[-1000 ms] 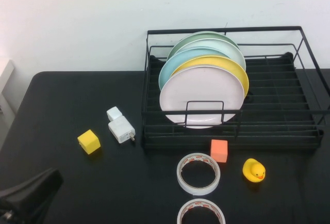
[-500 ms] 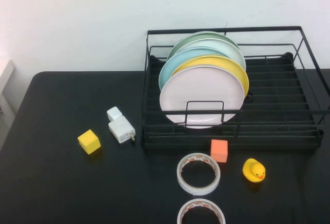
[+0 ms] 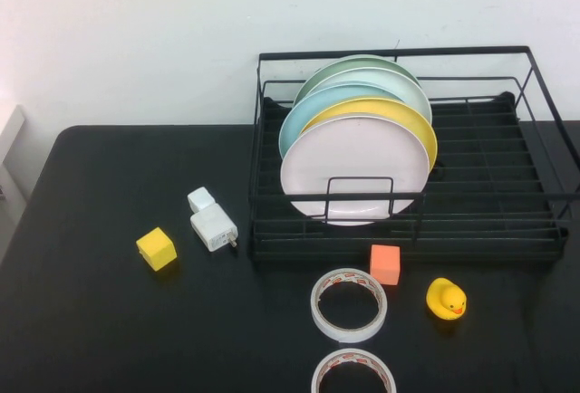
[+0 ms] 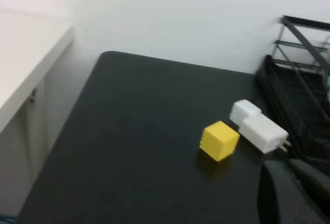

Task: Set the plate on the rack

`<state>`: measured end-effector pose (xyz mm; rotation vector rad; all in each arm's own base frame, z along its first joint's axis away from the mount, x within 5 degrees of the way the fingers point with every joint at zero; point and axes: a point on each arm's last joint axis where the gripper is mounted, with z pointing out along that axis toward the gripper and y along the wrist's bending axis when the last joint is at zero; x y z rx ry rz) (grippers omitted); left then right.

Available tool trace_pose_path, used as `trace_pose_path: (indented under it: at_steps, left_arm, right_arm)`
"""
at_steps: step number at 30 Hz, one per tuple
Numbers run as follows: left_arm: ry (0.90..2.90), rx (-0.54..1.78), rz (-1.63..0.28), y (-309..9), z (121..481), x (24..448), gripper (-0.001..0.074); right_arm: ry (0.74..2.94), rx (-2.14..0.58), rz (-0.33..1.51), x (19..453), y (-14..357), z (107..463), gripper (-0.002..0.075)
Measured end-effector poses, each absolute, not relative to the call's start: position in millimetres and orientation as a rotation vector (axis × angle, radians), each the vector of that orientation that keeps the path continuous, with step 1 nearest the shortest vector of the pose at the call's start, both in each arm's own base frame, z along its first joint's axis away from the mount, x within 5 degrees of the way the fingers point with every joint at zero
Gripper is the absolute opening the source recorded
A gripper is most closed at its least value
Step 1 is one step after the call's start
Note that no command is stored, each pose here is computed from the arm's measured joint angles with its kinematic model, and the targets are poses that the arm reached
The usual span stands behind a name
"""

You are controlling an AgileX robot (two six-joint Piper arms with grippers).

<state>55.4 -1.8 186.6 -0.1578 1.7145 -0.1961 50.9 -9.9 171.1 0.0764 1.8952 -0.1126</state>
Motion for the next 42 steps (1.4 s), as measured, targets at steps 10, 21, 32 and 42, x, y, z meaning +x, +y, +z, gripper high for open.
trace_pose_path:
  at_steps: [10, 21, 32, 42]
  left_arm:
    - [1.799, -0.113, -0.197, -3.4, 179.4, 53.9, -0.0001]
    - [1.828, -0.118, -0.194, -3.3, 176.7, 53.2, -0.0002]
    - [1.826, -0.117, -0.195, -3.3, 177.3, 53.2, -0.0002]
    - [1.827, -0.117, -0.195, -3.3, 177.3, 53.2, -0.0002]
  right_arm:
    - [1.895, 0.076, -0.113, 50.9, -9.9, 171.1, -0.0002]
    - [1.895, 0.076, -0.113, 50.9, -9.9, 171.1, -0.0002]
    - [1.897, 0.077, -0.113, 50.8, -10.0, 170.9, -0.0002]
    - [1.897, 0.077, -0.113, 50.8, -10.0, 170.9, -0.0002]
